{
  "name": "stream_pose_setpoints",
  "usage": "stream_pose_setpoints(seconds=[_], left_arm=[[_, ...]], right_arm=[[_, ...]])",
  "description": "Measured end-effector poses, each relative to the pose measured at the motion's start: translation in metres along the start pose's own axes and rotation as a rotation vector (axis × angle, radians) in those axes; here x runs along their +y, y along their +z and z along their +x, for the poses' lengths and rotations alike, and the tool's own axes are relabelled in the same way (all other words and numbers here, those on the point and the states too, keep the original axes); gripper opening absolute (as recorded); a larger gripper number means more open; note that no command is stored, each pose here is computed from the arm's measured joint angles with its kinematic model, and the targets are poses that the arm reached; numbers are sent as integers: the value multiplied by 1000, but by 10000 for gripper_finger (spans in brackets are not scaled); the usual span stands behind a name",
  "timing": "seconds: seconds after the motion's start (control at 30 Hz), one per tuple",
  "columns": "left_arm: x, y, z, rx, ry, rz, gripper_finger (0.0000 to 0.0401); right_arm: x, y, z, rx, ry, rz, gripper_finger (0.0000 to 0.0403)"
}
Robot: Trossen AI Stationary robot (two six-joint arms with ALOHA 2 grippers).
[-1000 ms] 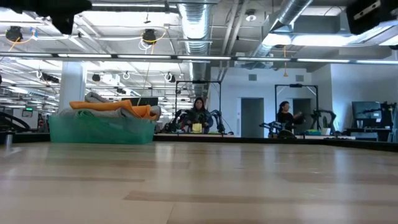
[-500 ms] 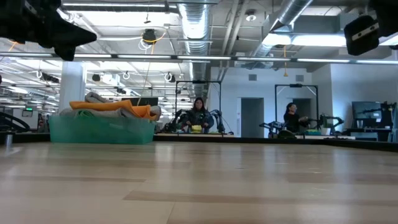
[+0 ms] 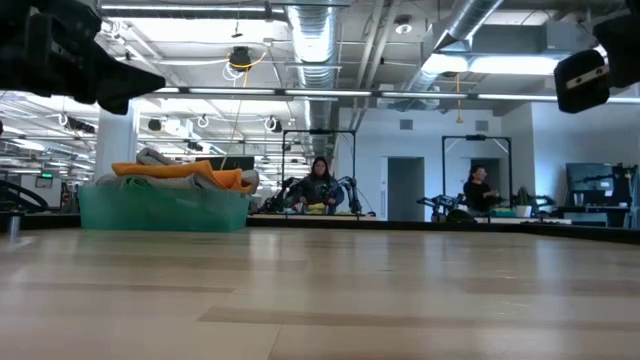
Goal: Fold microfiber towels
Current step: Return to Home Position
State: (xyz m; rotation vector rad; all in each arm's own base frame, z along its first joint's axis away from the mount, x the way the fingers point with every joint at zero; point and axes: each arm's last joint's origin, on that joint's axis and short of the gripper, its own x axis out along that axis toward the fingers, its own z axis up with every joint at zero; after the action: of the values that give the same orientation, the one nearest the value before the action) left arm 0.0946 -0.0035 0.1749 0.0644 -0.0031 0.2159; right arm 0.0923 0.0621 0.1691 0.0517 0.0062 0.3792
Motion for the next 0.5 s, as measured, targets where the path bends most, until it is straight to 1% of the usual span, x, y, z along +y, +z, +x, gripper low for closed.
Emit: stream_pose_setpoints(seconds=[0.07,0.23,0.33,0.4,0.5], left_arm=[[0,-1,0,8,5,5,0],[0,-1,0,9,6,67,0],[0,-1,0,9,4,65,0],[-1,-1,0,9,-20,62,0],[-2,-1,0,9,-55,54,0]], right_arm=[[0,0,0,-1,-1,1,12],[0,0,0,-1,-3,1,23],[0,0,0,3,-5,-1,25],[-1,0,0,3,-19,-12,23],[-1,-1,0,5,-45,-66,18]])
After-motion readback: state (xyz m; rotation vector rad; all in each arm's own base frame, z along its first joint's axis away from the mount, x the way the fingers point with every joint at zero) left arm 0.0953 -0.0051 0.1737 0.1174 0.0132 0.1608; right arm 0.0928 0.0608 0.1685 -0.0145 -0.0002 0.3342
